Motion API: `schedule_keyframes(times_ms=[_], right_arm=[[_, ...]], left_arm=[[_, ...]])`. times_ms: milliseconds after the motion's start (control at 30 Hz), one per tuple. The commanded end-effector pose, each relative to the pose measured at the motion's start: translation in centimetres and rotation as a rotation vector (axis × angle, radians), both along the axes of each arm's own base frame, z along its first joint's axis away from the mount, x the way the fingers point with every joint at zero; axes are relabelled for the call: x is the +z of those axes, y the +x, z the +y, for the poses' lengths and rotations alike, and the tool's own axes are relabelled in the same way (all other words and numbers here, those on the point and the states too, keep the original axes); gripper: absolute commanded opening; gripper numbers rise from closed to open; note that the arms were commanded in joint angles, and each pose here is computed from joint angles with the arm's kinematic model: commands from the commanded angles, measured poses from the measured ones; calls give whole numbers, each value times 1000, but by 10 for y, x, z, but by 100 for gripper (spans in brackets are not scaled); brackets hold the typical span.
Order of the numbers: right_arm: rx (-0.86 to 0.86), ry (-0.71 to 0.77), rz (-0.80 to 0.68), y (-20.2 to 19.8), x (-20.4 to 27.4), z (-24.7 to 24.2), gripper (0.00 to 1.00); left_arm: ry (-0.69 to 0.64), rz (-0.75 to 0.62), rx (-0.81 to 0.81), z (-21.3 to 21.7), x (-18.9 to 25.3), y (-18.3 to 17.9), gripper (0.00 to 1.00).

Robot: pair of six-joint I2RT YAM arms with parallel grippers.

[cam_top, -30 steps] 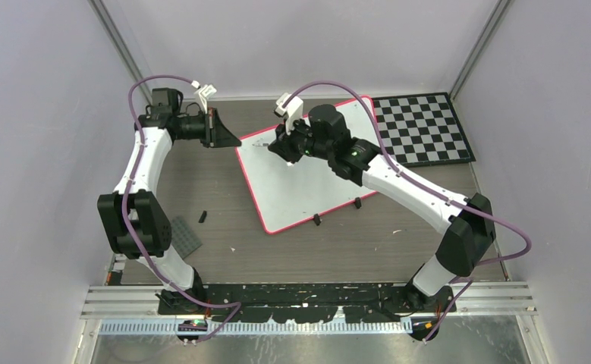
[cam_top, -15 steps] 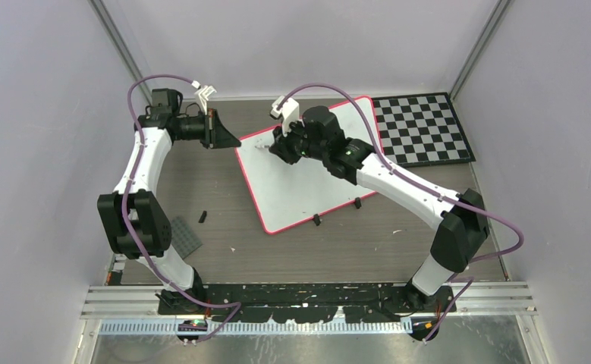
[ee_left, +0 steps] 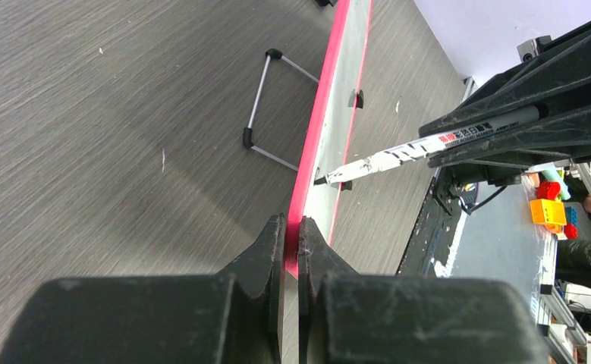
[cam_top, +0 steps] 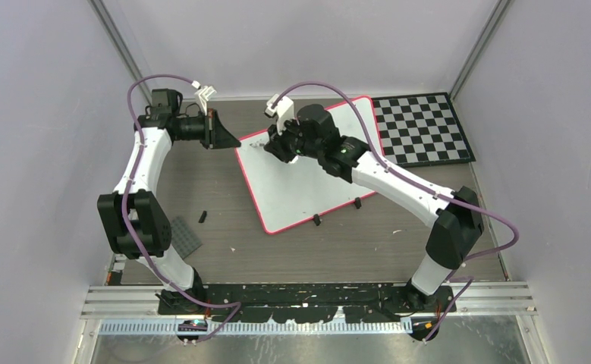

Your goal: Write a sentence on the whiteboard

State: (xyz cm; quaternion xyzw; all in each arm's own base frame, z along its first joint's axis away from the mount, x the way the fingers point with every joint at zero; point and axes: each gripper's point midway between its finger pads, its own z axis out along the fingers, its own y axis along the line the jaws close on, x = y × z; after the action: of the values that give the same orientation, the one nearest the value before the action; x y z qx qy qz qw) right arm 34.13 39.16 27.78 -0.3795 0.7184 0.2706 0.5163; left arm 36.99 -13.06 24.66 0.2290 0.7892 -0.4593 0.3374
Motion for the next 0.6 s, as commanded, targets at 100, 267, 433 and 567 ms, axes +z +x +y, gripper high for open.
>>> schedule_keyframes(times_ms=[100, 267, 433, 567], right_arm=[[40, 7, -34, -3, 10, 12, 0], [59, -24, -7, -11, -4, 9, 0], [75, -61, 21, -20, -22, 4, 0], [77, -78, 34, -26, -29, -2, 0]], left_arm=[[-2, -17, -19, -2, 8, -7, 0], [3, -15, -22, -1, 6, -8, 0], [10, -15, -29, -1, 5, -9, 0], [16, -15, -34, 0, 4, -10, 0]])
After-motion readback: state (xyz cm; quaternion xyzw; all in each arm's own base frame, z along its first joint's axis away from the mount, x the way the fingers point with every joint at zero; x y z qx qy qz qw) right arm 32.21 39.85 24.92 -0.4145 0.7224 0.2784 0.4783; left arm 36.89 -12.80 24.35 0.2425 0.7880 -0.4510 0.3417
